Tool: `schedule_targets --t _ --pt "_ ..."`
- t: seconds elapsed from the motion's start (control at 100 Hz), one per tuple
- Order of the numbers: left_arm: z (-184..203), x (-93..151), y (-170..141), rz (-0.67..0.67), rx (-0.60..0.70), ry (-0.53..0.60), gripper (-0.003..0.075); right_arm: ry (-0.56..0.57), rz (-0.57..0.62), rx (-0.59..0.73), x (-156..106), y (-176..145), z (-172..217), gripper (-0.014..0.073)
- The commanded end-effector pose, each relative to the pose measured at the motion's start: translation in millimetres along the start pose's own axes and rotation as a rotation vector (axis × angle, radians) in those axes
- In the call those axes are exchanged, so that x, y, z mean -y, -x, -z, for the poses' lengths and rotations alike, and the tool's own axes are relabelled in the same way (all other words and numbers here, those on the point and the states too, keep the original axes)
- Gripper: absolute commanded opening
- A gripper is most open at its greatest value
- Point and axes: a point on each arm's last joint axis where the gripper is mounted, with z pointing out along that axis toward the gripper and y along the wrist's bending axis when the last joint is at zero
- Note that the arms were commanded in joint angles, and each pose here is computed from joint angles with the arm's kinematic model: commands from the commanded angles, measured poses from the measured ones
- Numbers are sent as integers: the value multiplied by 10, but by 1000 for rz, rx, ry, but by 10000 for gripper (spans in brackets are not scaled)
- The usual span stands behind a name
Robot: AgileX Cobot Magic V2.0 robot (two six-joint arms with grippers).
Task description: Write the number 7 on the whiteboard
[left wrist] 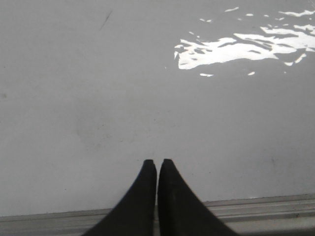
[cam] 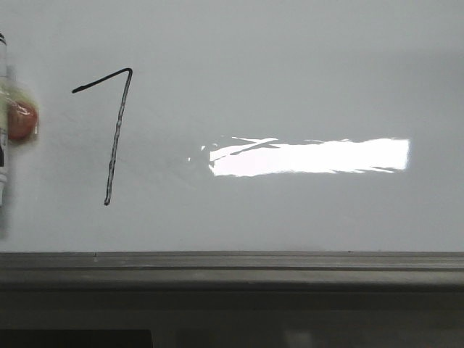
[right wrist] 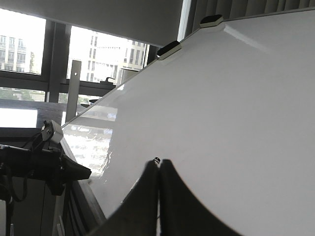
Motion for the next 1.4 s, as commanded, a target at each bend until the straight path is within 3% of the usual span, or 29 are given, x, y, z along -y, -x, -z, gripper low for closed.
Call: schedule_targets --t 0.0,0.81,0.96,1.03,1.23,1.33,1.39 --pt "-3 -1 -18 -6 55 11 -20 -34 16 85 41 140 -7 -64" --pt "-3 -1 -18 -4 55 10 -20 -37 43 76 34 93 -18 -64" --pt "-3 -1 -18 -4 55 10 -20 -54 240 67 -19 -194 -74 -64" --pt "-3 -1 -18 -4 55 10 -20 -82 259 93 -47 -344 -89 -64" --pt "-3 -1 -18 -4 55 10 -20 -183 113 106 -80 -798 -62 -64" --pt "-3 -1 -18 -4 55 10 -20 -245 27 63 -79 -1051 -18 -64" --pt "-3 -1 -18 -4 55 10 -20 -268 8 -35 -62 -1120 -20 -64"
